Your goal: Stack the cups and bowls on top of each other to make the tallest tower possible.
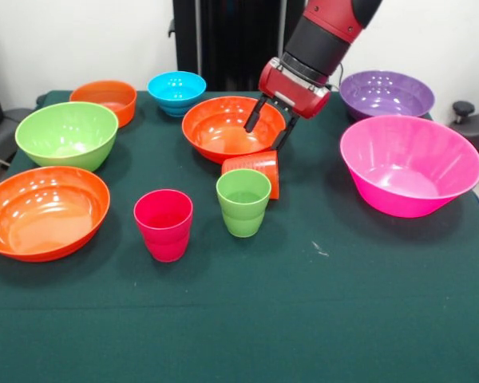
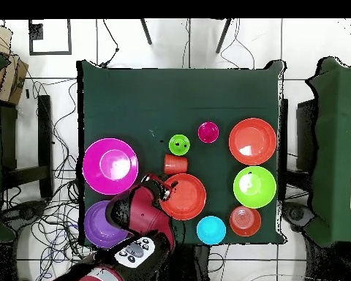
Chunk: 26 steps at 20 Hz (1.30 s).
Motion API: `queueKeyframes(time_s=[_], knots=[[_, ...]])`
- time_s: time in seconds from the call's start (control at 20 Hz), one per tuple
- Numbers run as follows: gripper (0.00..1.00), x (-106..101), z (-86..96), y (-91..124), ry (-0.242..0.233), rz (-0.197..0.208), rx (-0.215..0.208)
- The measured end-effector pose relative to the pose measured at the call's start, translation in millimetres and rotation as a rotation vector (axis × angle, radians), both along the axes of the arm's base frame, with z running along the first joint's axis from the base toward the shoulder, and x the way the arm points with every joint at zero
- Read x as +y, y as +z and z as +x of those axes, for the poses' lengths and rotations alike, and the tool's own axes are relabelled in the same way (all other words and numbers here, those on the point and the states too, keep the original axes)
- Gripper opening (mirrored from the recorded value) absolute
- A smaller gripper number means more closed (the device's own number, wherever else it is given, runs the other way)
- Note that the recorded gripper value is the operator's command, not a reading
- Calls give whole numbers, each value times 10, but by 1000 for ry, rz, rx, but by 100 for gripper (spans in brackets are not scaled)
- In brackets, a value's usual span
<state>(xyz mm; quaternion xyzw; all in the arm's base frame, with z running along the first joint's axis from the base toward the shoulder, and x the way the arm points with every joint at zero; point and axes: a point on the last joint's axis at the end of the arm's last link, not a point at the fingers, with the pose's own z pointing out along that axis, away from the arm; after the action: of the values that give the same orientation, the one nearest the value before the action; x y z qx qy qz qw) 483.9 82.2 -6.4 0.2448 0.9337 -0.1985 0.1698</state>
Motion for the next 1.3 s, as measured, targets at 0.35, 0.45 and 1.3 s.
queueKeyframes(time_s=[0.35,0.45,1.3], knots=[[100,51,78,25,3,4,-18],[100,76,102,30,5,5,-24],[100,57,267,49,-2,12,-51]])
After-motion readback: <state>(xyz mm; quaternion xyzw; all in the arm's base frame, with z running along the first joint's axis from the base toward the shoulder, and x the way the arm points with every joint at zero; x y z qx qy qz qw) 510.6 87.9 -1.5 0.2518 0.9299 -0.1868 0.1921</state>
